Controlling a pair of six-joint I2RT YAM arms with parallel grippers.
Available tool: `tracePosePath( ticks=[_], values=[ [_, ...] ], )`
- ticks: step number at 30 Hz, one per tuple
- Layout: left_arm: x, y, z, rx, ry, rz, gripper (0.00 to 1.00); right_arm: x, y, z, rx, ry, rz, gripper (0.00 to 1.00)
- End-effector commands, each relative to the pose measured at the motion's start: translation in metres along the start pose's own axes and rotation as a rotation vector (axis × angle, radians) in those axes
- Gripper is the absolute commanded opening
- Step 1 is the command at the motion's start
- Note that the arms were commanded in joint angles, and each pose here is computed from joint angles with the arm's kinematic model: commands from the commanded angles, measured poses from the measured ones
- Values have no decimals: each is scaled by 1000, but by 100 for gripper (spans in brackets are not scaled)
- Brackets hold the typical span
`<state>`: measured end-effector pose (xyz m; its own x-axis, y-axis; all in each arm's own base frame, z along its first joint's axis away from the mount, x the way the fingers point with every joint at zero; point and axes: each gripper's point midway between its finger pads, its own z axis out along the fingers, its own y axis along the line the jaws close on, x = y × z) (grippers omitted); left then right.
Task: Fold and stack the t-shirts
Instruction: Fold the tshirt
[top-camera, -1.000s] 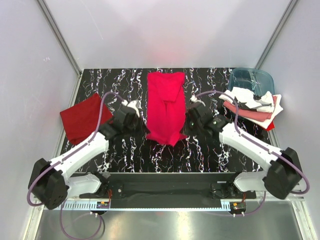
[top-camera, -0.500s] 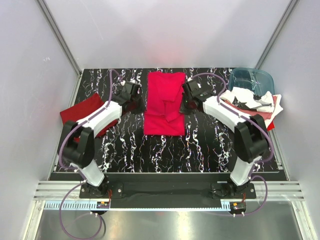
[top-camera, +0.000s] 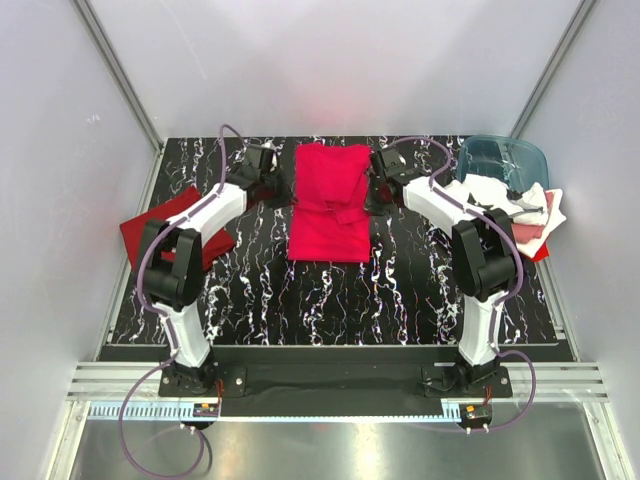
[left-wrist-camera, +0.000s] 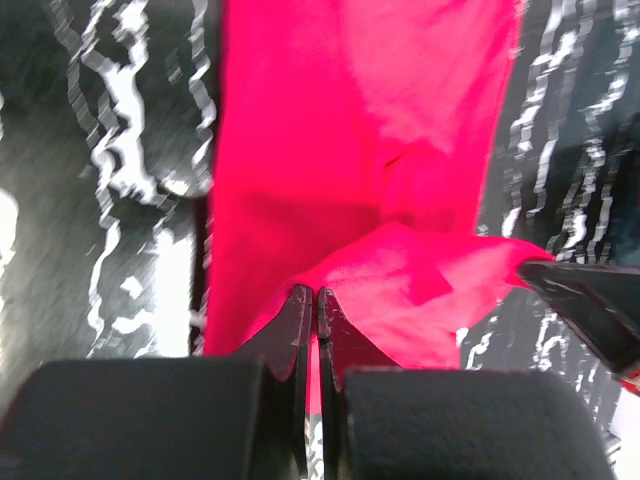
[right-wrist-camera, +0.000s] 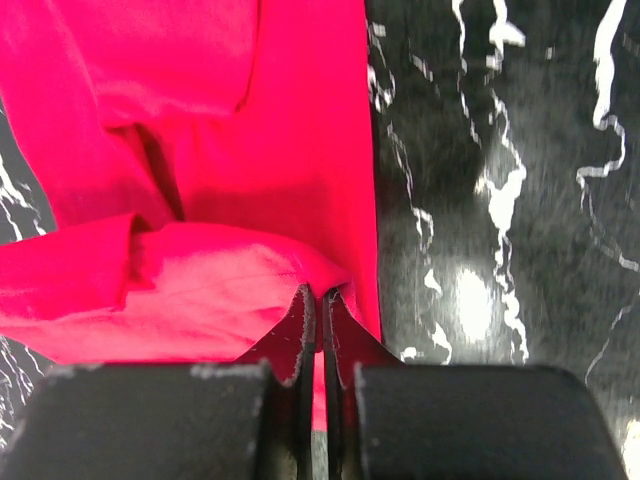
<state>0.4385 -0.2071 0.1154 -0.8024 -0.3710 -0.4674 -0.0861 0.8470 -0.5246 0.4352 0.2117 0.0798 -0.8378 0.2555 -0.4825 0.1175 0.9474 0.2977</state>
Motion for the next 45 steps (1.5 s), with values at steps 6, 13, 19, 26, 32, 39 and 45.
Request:
tracePosePath(
  ticks=[6,13,19,26,32,39,45],
  values=[
    [-31,-18,30,104,22,15,50,-59,14,2,-40,-126,-1,33],
    [-25,-14,9,123,-38,24,99,-63,19,-24,-97,-201,13,79],
    [18,-4,-23,30,-72,-14,98,-33,12,-52,-136,-154,87,77],
    [71,10,-26,36,-60,-18,88,10,-23,-46,-111,-179,184,67],
    [61,21,-20,-10,-28,-10,67,1,-22,-31,-100,-193,103,59],
    [56,11,-30,35,-24,-12,40,16,-5,-14,-177,-83,43,52],
    [49,-1,-52,101,-87,-27,18,5,6,-42,-254,-151,22,35]
  ],
)
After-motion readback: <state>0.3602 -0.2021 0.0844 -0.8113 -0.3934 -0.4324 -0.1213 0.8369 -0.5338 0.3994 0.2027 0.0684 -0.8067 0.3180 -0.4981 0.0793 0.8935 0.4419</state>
